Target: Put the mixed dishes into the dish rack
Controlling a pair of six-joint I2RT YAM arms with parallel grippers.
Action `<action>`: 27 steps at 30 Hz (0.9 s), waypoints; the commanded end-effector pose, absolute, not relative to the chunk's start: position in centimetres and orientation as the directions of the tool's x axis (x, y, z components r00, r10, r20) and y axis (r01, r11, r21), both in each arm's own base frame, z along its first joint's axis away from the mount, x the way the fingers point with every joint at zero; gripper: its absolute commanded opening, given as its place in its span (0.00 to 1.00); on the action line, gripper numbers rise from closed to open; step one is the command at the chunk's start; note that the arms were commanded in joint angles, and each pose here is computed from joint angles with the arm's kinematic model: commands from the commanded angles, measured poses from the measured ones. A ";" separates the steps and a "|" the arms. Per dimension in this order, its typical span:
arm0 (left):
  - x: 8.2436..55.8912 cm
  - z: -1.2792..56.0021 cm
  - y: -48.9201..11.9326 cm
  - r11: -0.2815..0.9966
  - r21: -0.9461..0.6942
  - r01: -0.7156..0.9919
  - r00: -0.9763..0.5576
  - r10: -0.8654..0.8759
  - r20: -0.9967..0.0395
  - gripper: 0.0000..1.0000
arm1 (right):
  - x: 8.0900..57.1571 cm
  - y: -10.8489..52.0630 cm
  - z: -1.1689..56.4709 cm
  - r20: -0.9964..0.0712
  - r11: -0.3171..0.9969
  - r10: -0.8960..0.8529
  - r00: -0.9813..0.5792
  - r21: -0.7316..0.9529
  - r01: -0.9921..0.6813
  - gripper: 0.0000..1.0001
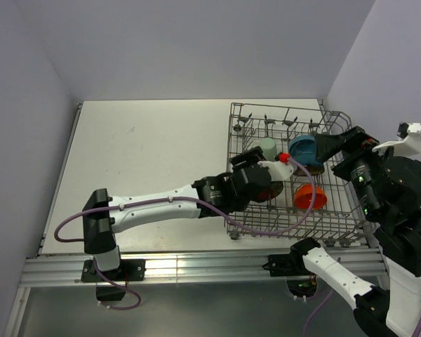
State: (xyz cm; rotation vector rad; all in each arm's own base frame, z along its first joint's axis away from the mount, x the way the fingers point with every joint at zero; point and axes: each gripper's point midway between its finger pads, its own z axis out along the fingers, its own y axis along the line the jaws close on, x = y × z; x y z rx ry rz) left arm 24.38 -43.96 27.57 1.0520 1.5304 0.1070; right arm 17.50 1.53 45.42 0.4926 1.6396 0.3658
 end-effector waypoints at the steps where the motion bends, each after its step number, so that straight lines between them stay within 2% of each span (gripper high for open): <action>1: 25.1 36.5 -41.1 0.782 0.405 0.475 0.068 0.426 -0.902 0.66 | 18.8 2.0 43.7 -0.859 0.873 0.485 -0.163 0.464 0.151 1.00; 9: 27.2 42.2 -34.8 0.909 0.141 0.393 -0.040 0.170 -0.985 0.69 | 20.1 3.0 40.7 -0.848 0.889 0.456 -0.270 0.419 0.185 1.00; 13: 28.5 44.1 -30.7 0.934 -0.093 0.346 -0.126 -0.053 -0.991 0.70 | 20.4 4.3 39.3 -0.838 0.901 0.433 -0.332 0.409 0.145 1.00; 16: 28.8 45.5 -27.0 0.904 -0.274 0.329 -0.153 -0.236 -0.960 0.70 | 20.7 6.1 36.8 -0.818 0.907 0.408 -0.405 0.413 0.081 1.00; 17: 28.9 44.0 -26.7 0.895 -0.308 0.324 -0.180 -0.261 -0.948 0.70 | 20.6 6.6 36.9 -0.822 0.901 0.411 -0.394 0.431 0.042 1.00; 19: 28.0 45.8 -24.4 0.852 -0.388 0.351 -0.152 -0.357 -0.922 0.70 | 20.6 7.6 34.5 -0.805 0.897 0.403 -0.436 0.441 0.014 1.00; 20: 27.8 44.0 -24.3 0.846 -0.408 0.344 -0.182 -0.366 -0.913 0.70 | 20.1 8.5 35.3 -0.812 0.873 0.420 -0.406 0.484 -0.064 1.00; 21: 27.1 44.8 -22.9 0.826 -0.443 0.348 -0.167 -0.410 -0.897 0.70 | 19.9 8.9 35.0 -0.813 0.862 0.424 -0.400 0.498 -0.097 1.00; 22: 26.6 44.4 -22.5 0.813 -0.464 0.352 -0.177 -0.429 -0.886 0.70 | 20.1 9.4 32.6 -0.802 0.858 0.420 -0.425 0.503 -0.101 1.00; 23: 26.4 42.8 -22.7 0.800 -0.489 0.348 -0.211 -0.442 -0.872 0.70 | 19.3 9.8 34.5 -0.818 0.819 0.461 -0.343 0.542 -0.189 1.00; 24: 25.4 43.4 -21.7 0.778 -0.516 0.360 -0.204 -0.474 -0.857 0.70 | 18.9 10.0 34.4 -0.820 0.803 0.474 -0.321 0.552 -0.226 1.00; 25: 25.0 41.6 -21.8 0.773 -0.526 0.356 -0.234 -0.471 -0.850 0.70 | 19.2 10.6 32.2 -0.818 0.797 0.466 -0.337 0.553 -0.241 1.00; 26: 24.6 41.2 -21.6 0.759 -0.539 0.366 -0.239 -0.483 -0.842 0.70 | 18.6 10.5 33.7 -0.818 0.765 0.509 -0.266 0.572 -0.295 1.00; 27: 23.4 41.8 -20.8 0.729 -0.558 0.397 -0.230 -0.510 -0.829 0.70 | 18.4 10.8 33.3 -0.819 0.755 0.509 -0.265 0.572 -0.320 1.00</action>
